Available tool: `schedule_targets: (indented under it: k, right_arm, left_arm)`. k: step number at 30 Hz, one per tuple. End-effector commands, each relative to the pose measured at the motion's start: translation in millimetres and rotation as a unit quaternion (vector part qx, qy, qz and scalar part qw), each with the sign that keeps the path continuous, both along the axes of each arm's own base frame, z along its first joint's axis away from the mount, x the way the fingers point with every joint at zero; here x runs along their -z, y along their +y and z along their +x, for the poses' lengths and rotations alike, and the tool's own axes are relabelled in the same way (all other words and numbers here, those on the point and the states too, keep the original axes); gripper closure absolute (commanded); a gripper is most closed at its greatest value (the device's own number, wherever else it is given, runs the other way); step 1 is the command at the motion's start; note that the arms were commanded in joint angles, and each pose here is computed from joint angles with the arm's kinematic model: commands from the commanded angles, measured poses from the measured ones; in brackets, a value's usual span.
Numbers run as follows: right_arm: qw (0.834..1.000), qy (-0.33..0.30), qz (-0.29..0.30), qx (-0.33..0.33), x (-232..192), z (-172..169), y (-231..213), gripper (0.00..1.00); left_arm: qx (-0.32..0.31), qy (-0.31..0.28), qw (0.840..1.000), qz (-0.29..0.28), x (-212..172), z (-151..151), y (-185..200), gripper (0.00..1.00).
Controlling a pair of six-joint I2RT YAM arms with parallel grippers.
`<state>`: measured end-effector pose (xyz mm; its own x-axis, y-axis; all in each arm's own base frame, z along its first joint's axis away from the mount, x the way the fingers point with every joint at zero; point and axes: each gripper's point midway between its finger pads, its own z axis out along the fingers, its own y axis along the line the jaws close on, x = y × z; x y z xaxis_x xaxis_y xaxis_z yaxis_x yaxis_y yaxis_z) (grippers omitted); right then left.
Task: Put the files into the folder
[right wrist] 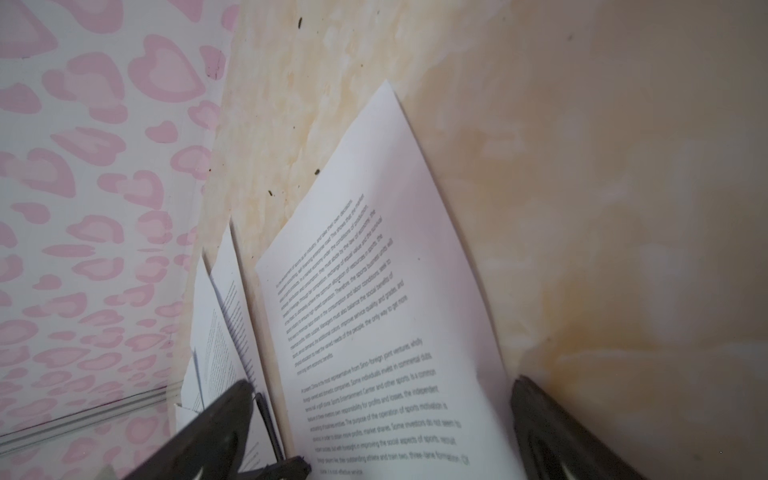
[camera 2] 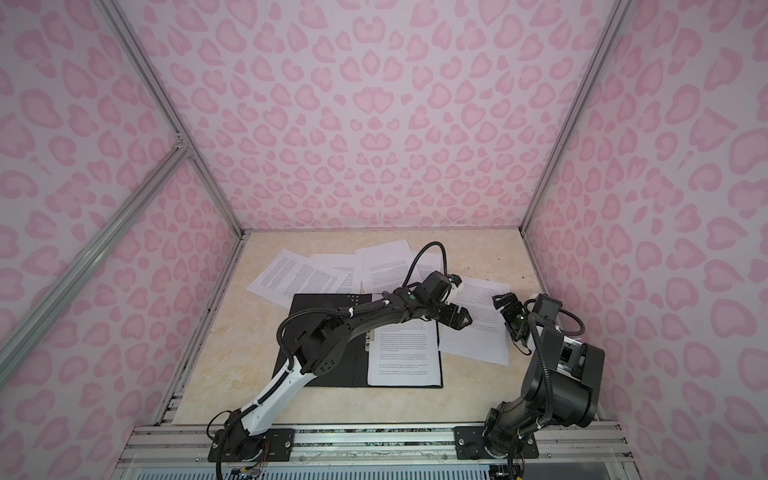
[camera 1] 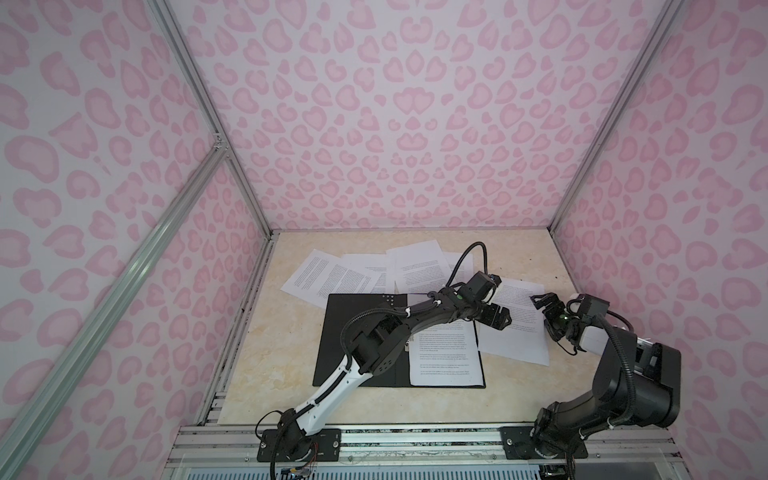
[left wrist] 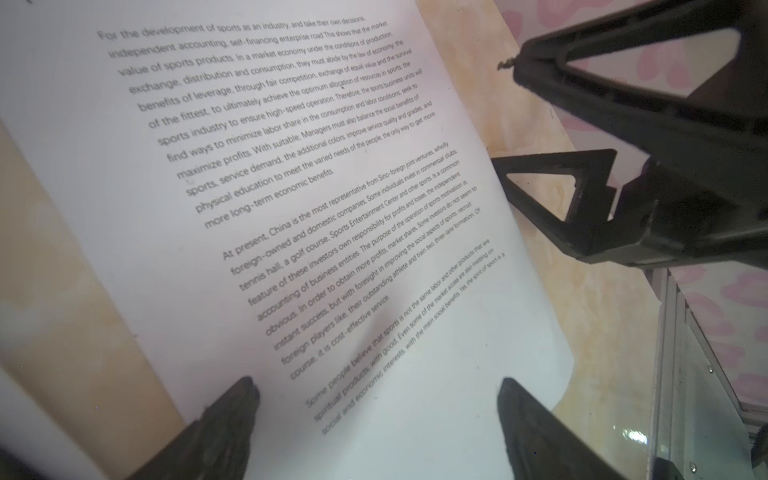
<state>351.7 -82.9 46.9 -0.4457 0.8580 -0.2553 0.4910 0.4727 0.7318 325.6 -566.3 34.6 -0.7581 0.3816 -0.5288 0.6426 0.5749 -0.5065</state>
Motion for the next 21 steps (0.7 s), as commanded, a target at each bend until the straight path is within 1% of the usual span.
schedule_targets:
  k: [1,9,13,14,16,17,19,21]
  right_arm:
    - [0.996,0.039,0.077,-0.020,6,-19,28,0.02]
    - [0.996,-0.007,0.056,-0.065,-33,-16,49,0.02]
    - [0.994,-0.050,0.050,-0.088,-45,0,55,0.02]
    - [0.994,-0.054,0.035,-0.090,-46,5,53,0.02]
    - [0.994,-0.063,-0.023,-0.090,-50,23,44,0.02]
    - [0.994,-0.059,-0.037,-0.087,-51,31,42,0.02]
    - [0.992,-0.083,-0.013,-0.098,-61,45,49,0.04]
    - [0.991,-0.084,0.005,-0.099,-64,47,52,0.06]
  left_arm:
    - [-0.011,0.067,0.991,0.115,59,-21,42,0.07]
    - [-0.010,0.071,0.991,0.113,61,-20,43,0.08]
    - [-0.007,0.072,0.991,0.109,60,-21,41,0.08]
    - [-0.006,0.072,0.991,0.109,59,-21,41,0.08]
    - [-0.005,0.073,0.992,0.106,60,-22,41,0.08]
    - [-0.004,0.075,0.992,0.105,60,-23,40,0.08]
    - [-0.004,0.075,0.992,0.104,59,-23,40,0.08]
    - [-0.005,0.073,0.992,0.105,57,-22,40,0.08]
